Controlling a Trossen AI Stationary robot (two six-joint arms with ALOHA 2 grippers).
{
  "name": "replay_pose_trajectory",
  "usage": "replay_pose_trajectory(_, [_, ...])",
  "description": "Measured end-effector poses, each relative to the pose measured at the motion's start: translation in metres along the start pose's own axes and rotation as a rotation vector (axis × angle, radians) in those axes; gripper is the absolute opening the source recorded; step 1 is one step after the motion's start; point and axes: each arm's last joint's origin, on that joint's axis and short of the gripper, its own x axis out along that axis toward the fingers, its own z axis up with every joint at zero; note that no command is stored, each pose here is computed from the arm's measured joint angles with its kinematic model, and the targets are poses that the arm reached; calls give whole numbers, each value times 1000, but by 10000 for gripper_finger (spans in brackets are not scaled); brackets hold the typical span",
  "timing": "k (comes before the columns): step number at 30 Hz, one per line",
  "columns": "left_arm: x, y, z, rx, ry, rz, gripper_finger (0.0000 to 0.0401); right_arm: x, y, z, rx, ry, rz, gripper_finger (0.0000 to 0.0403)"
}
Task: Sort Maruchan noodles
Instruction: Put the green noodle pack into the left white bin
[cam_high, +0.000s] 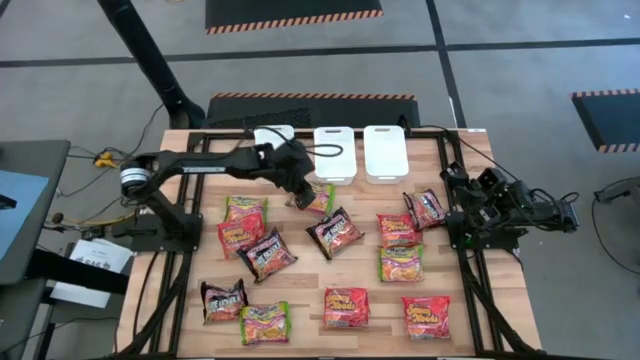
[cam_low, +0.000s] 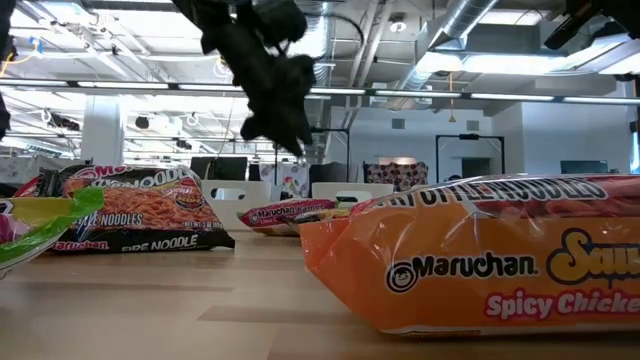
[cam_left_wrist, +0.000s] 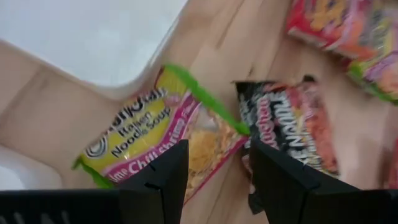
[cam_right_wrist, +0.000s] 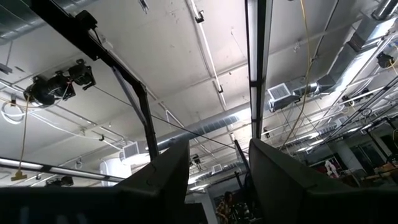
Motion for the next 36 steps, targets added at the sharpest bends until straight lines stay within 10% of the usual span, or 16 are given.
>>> replay_pose_trajectory(24, [78, 6, -34, -118, 165, 178, 152, 0, 0, 0, 0, 1, -2, 192])
replay_pose_trajectory(36, [78, -3, -39, -68, 188, 161, 9, 0, 0, 0, 0, 1, -2, 191])
